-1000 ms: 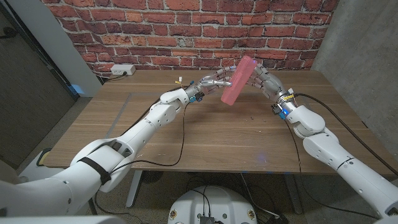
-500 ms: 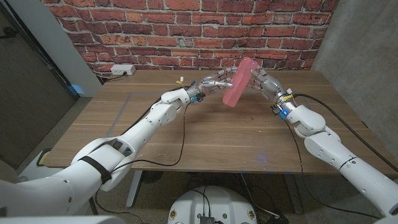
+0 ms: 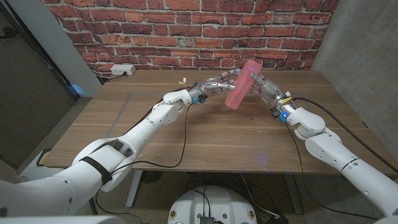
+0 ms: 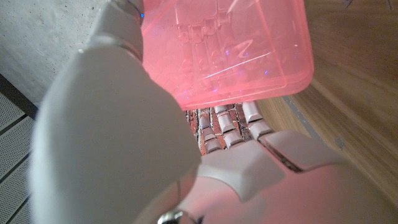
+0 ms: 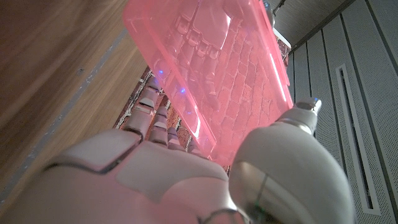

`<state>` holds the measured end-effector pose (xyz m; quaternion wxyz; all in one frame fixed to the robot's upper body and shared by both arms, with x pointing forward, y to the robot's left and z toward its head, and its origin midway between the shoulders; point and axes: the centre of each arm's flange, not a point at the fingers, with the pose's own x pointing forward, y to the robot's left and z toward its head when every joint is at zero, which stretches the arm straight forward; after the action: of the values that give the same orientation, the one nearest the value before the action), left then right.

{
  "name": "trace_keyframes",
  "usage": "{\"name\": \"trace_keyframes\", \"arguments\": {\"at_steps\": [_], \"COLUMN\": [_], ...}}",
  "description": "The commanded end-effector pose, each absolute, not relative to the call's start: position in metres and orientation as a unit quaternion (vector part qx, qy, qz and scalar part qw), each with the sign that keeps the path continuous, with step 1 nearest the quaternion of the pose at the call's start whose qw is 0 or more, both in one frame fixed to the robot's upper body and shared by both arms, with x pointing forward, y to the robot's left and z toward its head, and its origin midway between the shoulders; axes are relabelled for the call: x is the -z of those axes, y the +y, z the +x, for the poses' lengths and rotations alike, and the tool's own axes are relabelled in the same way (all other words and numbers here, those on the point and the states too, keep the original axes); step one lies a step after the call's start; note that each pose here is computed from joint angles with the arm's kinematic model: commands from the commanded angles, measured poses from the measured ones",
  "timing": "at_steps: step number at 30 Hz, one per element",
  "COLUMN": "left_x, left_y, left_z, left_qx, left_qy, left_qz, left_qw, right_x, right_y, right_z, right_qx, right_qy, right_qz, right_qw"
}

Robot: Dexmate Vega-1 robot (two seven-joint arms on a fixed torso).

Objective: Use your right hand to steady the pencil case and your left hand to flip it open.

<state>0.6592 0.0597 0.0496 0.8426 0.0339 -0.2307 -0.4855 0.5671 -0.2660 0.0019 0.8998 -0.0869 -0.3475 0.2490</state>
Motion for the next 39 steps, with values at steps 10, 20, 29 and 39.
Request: {"name": "trace_keyframes", "arguments": {"at_steps": [10,20,29,39], "left_x": [-0.049,-0.050,-0.048,-0.046], "left_y": [0.066,0.066,0.064,0.066], "left_z": [0.662,0.662,0.662,0.660], "left_qx": [0.481,0.486,0.491,0.484], "left_qy": [-0.220,-0.212,-0.207,-0.205], "left_qz": [0.040,0.049,0.054,0.055], "left_qw": [0.847,0.846,0.844,0.849], "right_x": [-0.003,-0.006,-0.006,-0.005], "right_y": [-0.272,-0.268,-0.262,-0.261], "right_z": [0.565,0.563,0.562,0.561], "right_qx": [-0.252,-0.278,-0.303,-0.317], "right_qy": [-0.351,-0.336,-0.332,-0.325], "right_qz": [-0.083,-0.103,-0.099,-0.069], "right_qw": [0.898,0.894,0.888,0.888]}}
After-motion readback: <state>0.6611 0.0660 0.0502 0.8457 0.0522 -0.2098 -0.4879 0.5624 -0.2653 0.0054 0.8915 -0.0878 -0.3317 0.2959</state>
